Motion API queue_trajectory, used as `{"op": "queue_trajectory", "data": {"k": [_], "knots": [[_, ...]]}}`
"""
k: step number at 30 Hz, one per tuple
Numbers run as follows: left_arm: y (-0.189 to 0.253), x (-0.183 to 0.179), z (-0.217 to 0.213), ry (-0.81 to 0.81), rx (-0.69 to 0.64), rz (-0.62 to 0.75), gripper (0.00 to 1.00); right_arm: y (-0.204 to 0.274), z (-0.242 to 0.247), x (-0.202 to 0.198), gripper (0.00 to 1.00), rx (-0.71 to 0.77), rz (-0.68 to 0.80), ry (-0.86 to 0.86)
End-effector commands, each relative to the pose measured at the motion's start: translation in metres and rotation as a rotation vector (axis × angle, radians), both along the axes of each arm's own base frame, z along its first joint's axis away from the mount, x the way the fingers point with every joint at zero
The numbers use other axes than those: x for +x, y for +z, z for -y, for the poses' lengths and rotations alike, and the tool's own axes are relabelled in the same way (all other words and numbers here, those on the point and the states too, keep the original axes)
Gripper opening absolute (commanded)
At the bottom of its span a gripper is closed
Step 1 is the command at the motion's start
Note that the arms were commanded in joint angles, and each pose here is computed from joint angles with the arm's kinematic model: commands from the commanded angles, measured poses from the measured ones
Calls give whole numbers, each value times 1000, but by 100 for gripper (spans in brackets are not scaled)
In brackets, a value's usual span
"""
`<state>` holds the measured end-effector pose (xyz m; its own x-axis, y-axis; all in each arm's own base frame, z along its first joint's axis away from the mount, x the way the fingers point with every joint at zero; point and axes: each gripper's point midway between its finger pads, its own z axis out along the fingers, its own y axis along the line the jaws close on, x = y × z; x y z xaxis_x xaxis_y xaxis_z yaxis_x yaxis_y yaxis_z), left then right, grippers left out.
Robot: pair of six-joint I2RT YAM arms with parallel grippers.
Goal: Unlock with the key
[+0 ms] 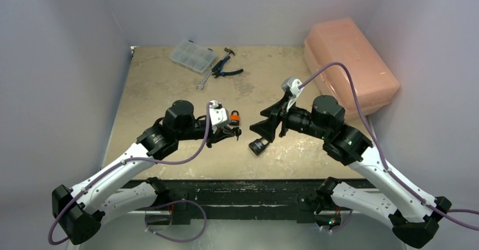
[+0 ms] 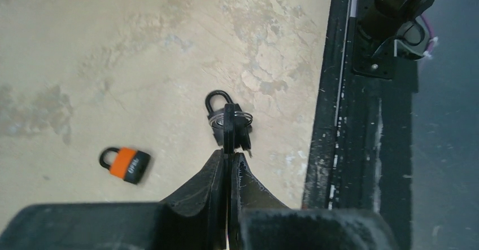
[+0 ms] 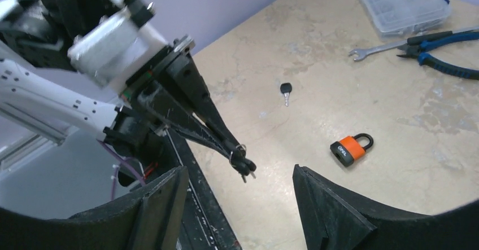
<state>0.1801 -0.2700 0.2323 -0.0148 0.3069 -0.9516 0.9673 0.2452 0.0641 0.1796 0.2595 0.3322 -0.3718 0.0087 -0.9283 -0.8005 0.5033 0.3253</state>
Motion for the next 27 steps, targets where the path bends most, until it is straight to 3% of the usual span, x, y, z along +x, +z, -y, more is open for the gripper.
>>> {"op": "queue_trajectory", "data": {"k": [1,9,14,21,27], "knots": [[15,-6,-6,134,-31,-230,0,3,-16,-4,74,34,164,86],[-16,-23,-17,264,128,-570,0,7,-39,-22,68,84,332,272],[-18,-28,-33,339,177,-598,0,-15,-55,-25,65,42,310,369],[-8,-40,-32,290,152,-609,0,-50,-75,-39,67,-24,317,550],[-9,-44,-30,266,162,-627,0,-57,-89,-36,67,-22,351,591]]}}
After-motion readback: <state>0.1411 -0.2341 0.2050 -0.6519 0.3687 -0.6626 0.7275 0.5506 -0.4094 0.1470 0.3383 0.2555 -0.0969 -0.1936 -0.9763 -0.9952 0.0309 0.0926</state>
